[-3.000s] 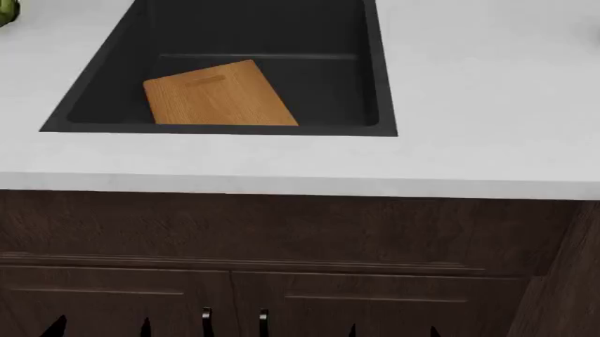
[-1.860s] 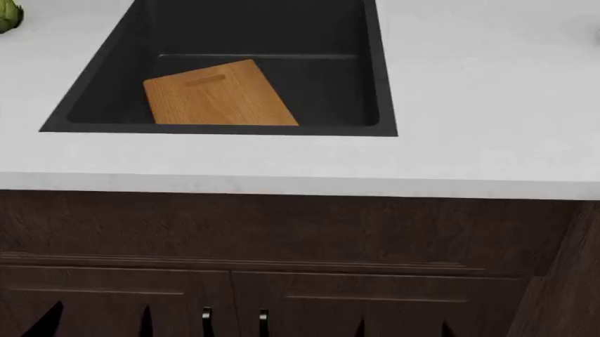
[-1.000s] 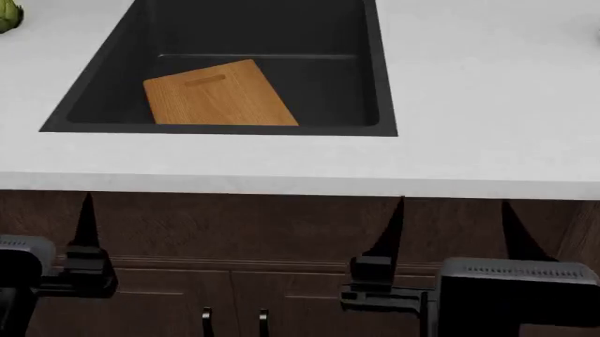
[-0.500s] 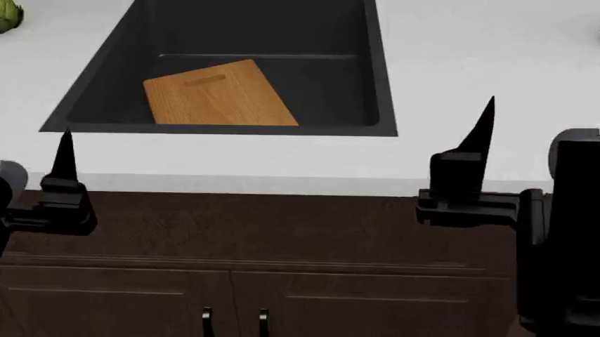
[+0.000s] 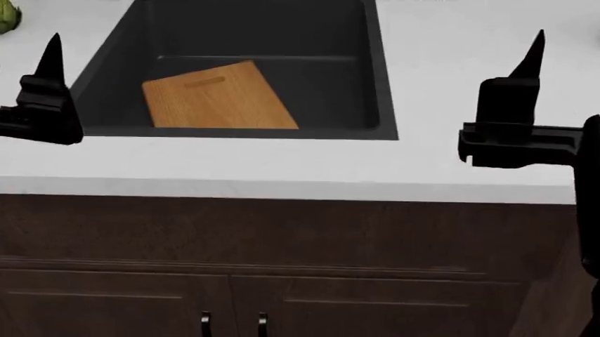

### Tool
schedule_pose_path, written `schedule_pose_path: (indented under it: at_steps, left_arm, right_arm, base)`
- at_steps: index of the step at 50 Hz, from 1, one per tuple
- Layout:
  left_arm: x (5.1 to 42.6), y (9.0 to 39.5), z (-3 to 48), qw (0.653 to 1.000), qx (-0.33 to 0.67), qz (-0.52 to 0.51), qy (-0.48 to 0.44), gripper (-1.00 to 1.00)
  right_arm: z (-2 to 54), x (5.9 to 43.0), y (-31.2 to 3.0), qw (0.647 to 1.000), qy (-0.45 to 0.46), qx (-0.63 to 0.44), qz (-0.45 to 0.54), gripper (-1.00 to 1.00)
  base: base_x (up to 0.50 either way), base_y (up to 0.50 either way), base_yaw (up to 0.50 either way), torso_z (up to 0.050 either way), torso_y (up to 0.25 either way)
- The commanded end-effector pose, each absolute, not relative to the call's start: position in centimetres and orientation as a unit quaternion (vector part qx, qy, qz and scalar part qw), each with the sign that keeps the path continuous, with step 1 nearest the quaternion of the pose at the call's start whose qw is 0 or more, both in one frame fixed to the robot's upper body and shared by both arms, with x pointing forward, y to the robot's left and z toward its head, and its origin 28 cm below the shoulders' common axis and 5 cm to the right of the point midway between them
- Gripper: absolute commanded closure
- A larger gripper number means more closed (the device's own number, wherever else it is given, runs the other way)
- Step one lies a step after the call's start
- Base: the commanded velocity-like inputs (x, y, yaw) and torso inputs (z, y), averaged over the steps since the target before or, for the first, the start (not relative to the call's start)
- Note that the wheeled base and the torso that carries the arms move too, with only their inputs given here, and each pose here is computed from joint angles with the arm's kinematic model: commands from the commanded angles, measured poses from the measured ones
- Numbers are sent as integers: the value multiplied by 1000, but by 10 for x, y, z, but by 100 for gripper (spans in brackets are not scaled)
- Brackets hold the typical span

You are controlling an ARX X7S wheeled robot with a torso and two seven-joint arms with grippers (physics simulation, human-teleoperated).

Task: Pick the bottled drink from the counter and place it in the sink

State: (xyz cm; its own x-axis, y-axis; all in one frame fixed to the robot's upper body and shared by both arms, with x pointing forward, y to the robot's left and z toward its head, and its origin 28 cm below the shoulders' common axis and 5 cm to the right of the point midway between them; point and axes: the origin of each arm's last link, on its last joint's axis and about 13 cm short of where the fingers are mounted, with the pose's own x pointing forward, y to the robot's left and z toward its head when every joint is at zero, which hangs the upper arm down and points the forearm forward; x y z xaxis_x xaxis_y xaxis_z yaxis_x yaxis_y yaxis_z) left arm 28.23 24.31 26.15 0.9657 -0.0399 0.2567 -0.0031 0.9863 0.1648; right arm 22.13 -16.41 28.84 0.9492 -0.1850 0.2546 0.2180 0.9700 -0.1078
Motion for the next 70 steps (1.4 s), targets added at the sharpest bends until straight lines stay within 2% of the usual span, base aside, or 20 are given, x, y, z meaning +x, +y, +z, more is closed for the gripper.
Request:
schedule_pose_path:
  at_steps: [1, 17, 35, 49, 62, 70]
  left_arm:
    - [284, 244, 272, 988, 77, -14, -132, -100]
    - [283, 243, 267, 989, 78, -14, -127, -100]
    - [282, 243, 263, 990, 75, -16, -122, -100]
    - [281, 244, 261, 990, 76, -14, -119, -100]
    - [279, 243, 256, 991, 79, -10, -111, -100]
    - [261, 255, 258, 990, 94, 59, -81, -100]
  right_arm:
    - [298, 221, -165, 986, -128, -54, -92, -100]
    - [293, 220, -163, 988, -133, -34, -70, -100]
    - [291, 220, -159, 988, -135, -34, -60, -100]
    - [286, 220, -161, 989, -129, -29, -66, -100]
    - [284, 220, -161, 989, -125, -26, -71, -100]
    - [281, 223, -162, 990, -125, -16, -66, -100]
  base:
    - [285, 0, 0, 0, 0]
    - [421, -6, 0, 0, 0]
    - [477, -213, 0, 0, 0]
    - [458, 100, 0, 0, 1]
    - [214, 11, 0, 0, 2]
    - [0, 0, 0, 0, 0]
